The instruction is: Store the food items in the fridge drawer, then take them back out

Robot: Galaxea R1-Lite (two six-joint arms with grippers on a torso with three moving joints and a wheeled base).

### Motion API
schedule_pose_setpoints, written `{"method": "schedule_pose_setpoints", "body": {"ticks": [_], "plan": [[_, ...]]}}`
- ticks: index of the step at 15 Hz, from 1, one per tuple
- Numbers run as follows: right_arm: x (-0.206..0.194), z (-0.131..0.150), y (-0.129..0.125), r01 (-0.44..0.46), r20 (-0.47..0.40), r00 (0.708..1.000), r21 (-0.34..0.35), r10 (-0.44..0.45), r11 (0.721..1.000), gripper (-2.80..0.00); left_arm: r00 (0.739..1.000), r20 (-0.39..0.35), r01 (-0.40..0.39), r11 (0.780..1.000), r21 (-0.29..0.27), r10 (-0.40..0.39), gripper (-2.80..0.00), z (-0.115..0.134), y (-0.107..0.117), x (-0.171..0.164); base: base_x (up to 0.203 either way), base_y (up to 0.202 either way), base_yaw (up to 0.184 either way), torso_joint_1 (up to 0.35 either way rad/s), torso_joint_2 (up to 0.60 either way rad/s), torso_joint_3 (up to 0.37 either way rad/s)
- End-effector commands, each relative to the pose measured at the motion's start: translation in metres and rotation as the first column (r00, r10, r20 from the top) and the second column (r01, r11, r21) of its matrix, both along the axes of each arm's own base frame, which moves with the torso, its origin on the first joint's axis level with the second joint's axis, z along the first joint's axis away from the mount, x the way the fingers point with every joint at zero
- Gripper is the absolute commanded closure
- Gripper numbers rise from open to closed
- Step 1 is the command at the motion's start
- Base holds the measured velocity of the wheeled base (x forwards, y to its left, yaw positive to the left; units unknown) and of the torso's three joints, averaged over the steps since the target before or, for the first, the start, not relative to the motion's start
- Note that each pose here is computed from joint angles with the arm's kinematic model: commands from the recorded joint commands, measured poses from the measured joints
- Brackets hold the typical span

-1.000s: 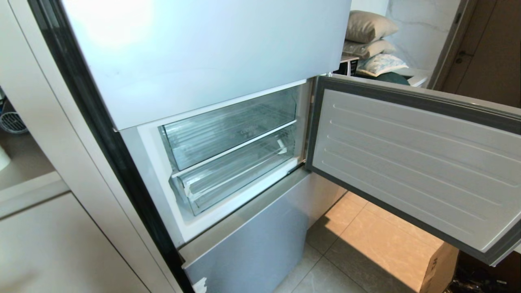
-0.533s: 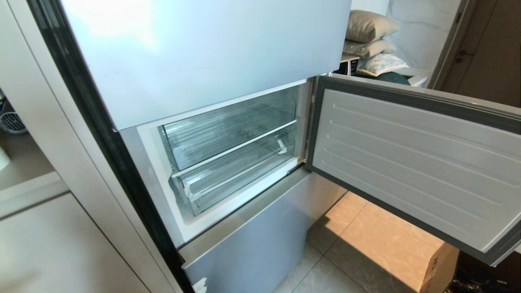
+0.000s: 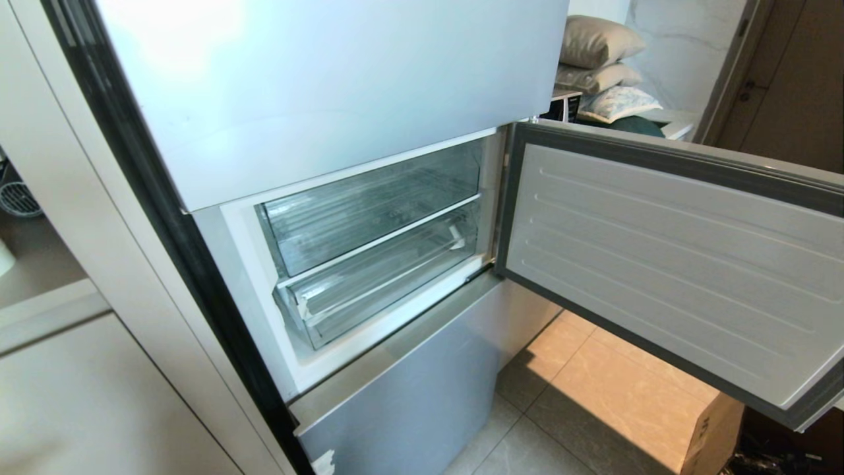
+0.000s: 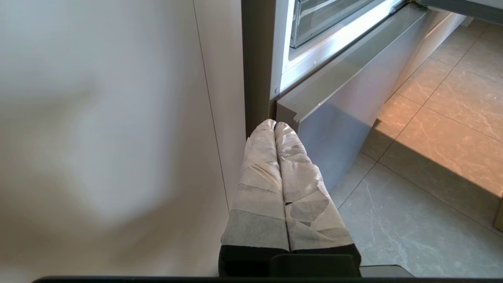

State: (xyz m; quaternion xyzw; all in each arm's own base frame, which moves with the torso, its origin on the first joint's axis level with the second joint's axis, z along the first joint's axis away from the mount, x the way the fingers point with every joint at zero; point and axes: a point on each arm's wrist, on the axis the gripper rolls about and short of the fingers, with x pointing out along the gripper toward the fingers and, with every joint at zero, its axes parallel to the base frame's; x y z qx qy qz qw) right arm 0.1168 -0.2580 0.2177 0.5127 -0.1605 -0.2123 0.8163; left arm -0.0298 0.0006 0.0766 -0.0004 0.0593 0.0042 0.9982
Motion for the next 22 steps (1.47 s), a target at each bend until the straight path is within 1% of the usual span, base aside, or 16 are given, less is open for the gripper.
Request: {"method": "schedule_pose_setpoints", "body": {"ticks": [1, 3, 4, 5, 8, 10, 12, 13, 14, 15, 17, 18, 19, 20, 21, 22], "plan": [[0.021, -0.019, -0.021, -0.141, -0.004, 0.99, 0.08, 0.141, 0.987, 0.0, 1.0, -0.001, -0.001, 1.0, -0.001, 0.001, 0.0, 0.0, 0.0, 0.0, 0.0, 0.0, 0.0, 0.0, 0.0, 0.0], [0.046, -0.025, -0.021, -0.296, -0.001, 0.955, 0.105, 0.298, 0.949, 0.0, 1.0, -0.001, -0.001, 1.0, -0.001, 0.001, 0.0, 0.0, 0.0, 0.0, 0.0, 0.0, 0.0, 0.0, 0.0, 0.0], [0.054, -0.027, -0.019, -0.344, -0.003, 0.938, 0.125, 0.347, 0.931, 0.0, 1.0, -0.001, -0.001, 1.0, -0.001, 0.001, 0.0, 0.0, 0.0, 0.0, 0.0, 0.0, 0.0, 0.0, 0.0, 0.0], [0.057, -0.029, -0.017, -0.373, -0.005, 0.926, 0.144, 0.377, 0.917, 0.0, 1.0, -0.001, -0.001, 1.0, -0.001, 0.001, 0.0, 0.0, 0.0, 0.0, 0.0, 0.0, 0.0, 0.0, 0.0, 0.0], [0.056, -0.027, -0.003, -0.474, -0.001, 0.875, 0.213, 0.485, 0.855, 0.0, 1.0, -0.001, -0.001, 1.0, -0.001, 0.001, 0.0, 0.0, 0.0, 0.0, 0.0, 0.0, 0.0, 0.0, 0.0, 0.0], [0.051, -0.023, 0.006, -0.489, 0.001, 0.864, 0.234, 0.503, 0.84, 0.0, 1.0, -0.001, -0.001, 1.0, -0.001, 0.001, 0.0, 0.0, 0.0, 0.0, 0.0, 0.0, 0.0, 0.0, 0.0, 0.0], [0.036, -0.007, 0.033, -0.506, 0.001, 0.857, 0.2, 0.516, 0.839, 0.0, 1.0, -0.001, 0.0, 1.0, -0.001, 0.0, 0.0, 0.0, 0.0, 0.0, 0.0, 0.0, 0.0, 0.0, 0.0, 0.0], [0.024, 0.004, 0.05, -0.508, 0.001, 0.857, 0.161, 0.515, 0.846, 0.0, 1.0, -0.001, -0.001, 1.0, -0.001, 0.001, 0.0, 0.0, 0.0, 0.0, 0.0, 0.0, 0.0, 0.0, 0.0, 0.0], [0.01, 0.022, 0.07, -0.503, 0.0, 0.863, 0.092, 0.506, 0.859, 0.0, 1.0, -0.001, -0.001, 1.0, -0.001, 0.001, 0.0, 0.0, 0.0, 0.0, 0.0, 0.0, 0.0, 0.0, 0.0, 0.0], [-0.008, 0.044, 0.097, -0.494, 0.003, 0.869, -0.004, 0.494, 0.869, 0.0, 1.0, -0.001, -0.001, 1.0, -0.001, 0.001, 0.0, 0.0, 0.0, 0.0, 0.0, 0.0, 0.0, 0.0, 0.0, 0.0], [-0.04, 0.087, 0.151, -0.451, 0.039, 0.885, -0.184, 0.465, 0.873, 0.0, 1.0, -0.001, -0.001, 1.0, -0.001, 0.001, 0.0, 0.0, 0.0, 0.0, 0.0, 0.0, 0.0, 0.0, 0.0, 0.0], [-0.053, 0.109, 0.173, -0.398, 0.076, 0.899, -0.272, 0.432, 0.876, 0.0, 1.0, -0.001, -0.001, 1.0, -0.001, 0.001, 0.0, 0.0, 0.0, 0.0, 0.0, 0.0, 0.0, 0.0, 0.0, 0.0], [-0.061, 0.124, 0.189, -0.33, 0.119, 0.913, -0.346, 0.39, 0.878, 0.0, 1.0, -0.001, -0.001, 1.0, -0.001, 0.001, 0.0, 0.0, 0.0, 0.0, 0.0, 0.0, 0.0, 0.0, 0.0, 0.0], [-0.064, 0.132, 0.194, -0.232, 0.167, 0.933, -0.4, 0.32, 0.887, 0.0, 1.0, -0.001, -0.001, 1.0, -0.001, 0.001, 0.0, 0.0, 0.0, 0.0, 0.0, 0.0, 0.0, 0.0, 0.0, 0.0], [-0.061, 0.136, 0.188, -0.055, 0.229, 0.959, -0.436, 0.169, 0.898, 0.0, 1.0, -0.001, -0.001, 1.0, -0.001, 0.001, 0.0, 0.0, 0.0, 0.0, 0.0, 0.0, 0.0, 0.0, 0.0, 0.0], [-0.056, 0.136, 0.179, 0.176, 0.284, 0.958, -0.452, -0.046, 0.875, 0.0, 1.0, -0.001, -0.001, 1.0, -0.001, 0.001, 0.0, 0.0, 0.0, 0.0, 0.0, 0.0, 0.0, 0.0, 0.0, 0.0]]}}
